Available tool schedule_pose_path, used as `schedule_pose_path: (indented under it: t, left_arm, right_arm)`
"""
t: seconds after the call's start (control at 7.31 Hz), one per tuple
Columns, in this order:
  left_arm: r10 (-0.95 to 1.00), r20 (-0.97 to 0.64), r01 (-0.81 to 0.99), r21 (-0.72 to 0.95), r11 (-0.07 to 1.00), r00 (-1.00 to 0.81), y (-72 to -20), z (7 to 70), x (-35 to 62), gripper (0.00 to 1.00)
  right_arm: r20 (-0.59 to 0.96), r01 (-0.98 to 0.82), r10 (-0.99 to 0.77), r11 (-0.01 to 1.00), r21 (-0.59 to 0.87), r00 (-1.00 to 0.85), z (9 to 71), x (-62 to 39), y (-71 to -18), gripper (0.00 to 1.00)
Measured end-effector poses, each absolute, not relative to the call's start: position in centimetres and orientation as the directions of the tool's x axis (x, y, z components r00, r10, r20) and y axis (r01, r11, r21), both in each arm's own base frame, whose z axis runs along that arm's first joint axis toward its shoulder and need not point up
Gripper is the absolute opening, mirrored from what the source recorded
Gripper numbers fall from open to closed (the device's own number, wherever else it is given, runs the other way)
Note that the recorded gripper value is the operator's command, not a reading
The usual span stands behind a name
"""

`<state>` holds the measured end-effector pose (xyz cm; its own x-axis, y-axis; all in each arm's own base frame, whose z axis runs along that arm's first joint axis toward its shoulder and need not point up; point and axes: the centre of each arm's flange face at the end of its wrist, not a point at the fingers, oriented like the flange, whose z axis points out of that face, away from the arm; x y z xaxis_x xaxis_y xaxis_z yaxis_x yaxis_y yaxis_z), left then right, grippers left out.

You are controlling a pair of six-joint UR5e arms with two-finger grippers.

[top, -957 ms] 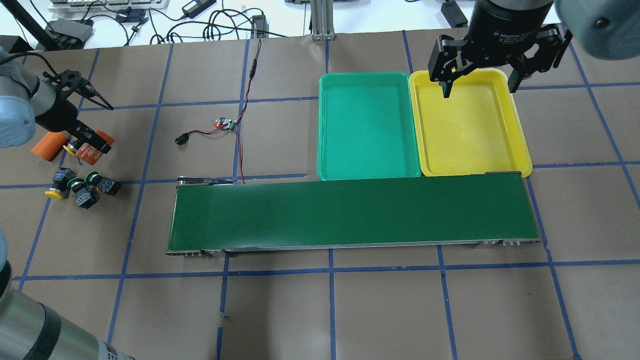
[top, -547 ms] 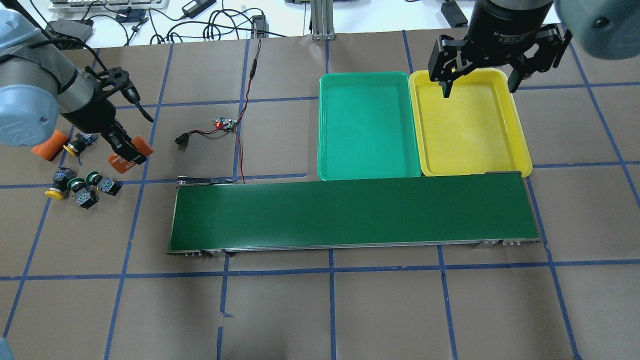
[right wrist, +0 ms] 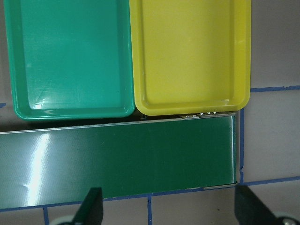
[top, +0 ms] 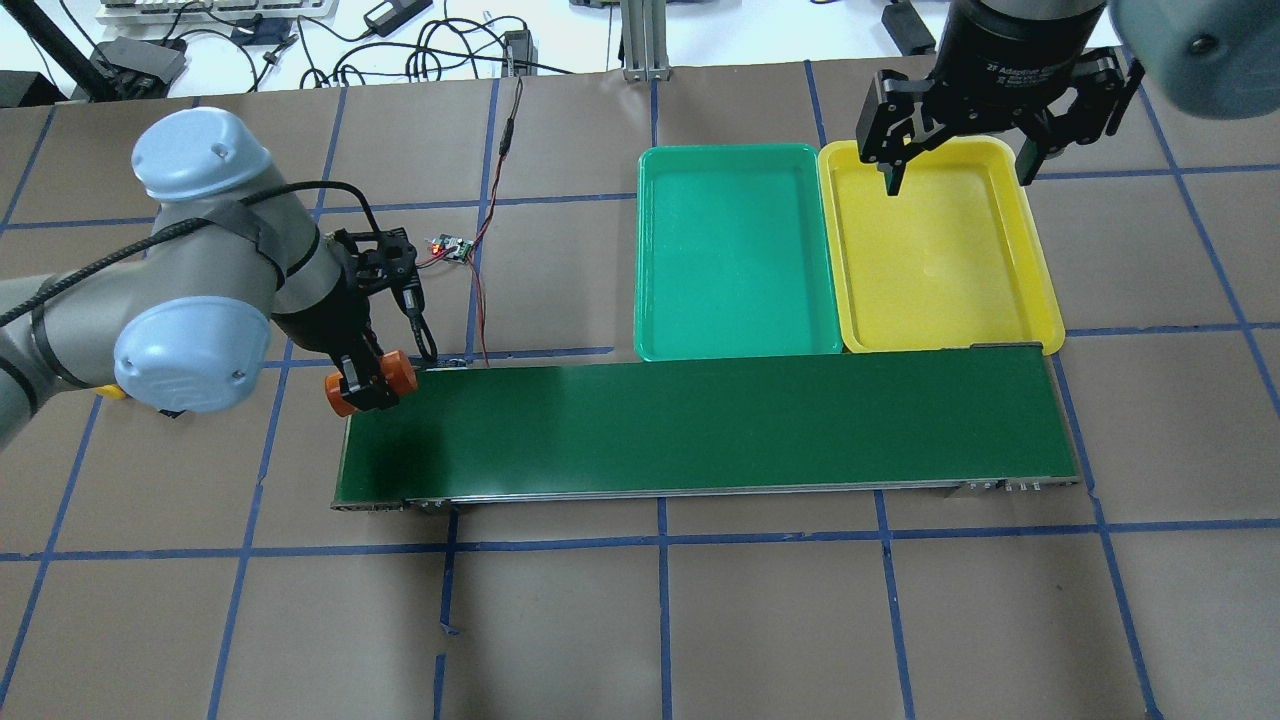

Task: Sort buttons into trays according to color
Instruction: 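Carry the battery onto the green belt and open the left gripper, then return the left gripper to the pile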

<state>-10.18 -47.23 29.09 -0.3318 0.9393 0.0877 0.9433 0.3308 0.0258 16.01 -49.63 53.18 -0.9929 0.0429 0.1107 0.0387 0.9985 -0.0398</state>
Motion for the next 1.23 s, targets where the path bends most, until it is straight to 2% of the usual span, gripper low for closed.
schedule_pose_path:
  t: [0.14, 0.27, 0.82, 1.23]
  left_arm:
    - [0.950, 0.074, 0.953, 0.028, 0.301, -0.302, -46.4, 28.3, -11.4, 0.64]
    - [0.955, 0.069, 0.958, 0.029, 0.286, -0.287, -45.8, 27.3, -11.9, 1.00]
    - [0.946, 0.026, 0.946, 0.007, 0.323, -0.323, -45.4, 27.4, -12.0, 1.00]
    - [0.867, 0.061, 0.865, -0.057, 0.499, -0.495, -47.6, 30.2, -5.5, 1.00]
  right_arm:
    - [0.111, 0.039, 0.043, 0.998, -0.040, -0.993, 53.2, 16.0, -49.6, 1.00]
    - [0.111, 0.039, 0.043, 0.998, -0.040, -0.993, 53.2, 16.0, -49.6, 1.00]
    - [0.111, 0.038, 0.042, 0.998, -0.040, -0.993, 53.2, 16.1, -49.6, 1.00]
    - [0.111, 0.038, 0.042, 0.998, -0.040, -0.993, 53.2, 16.1, -49.6, 1.00]
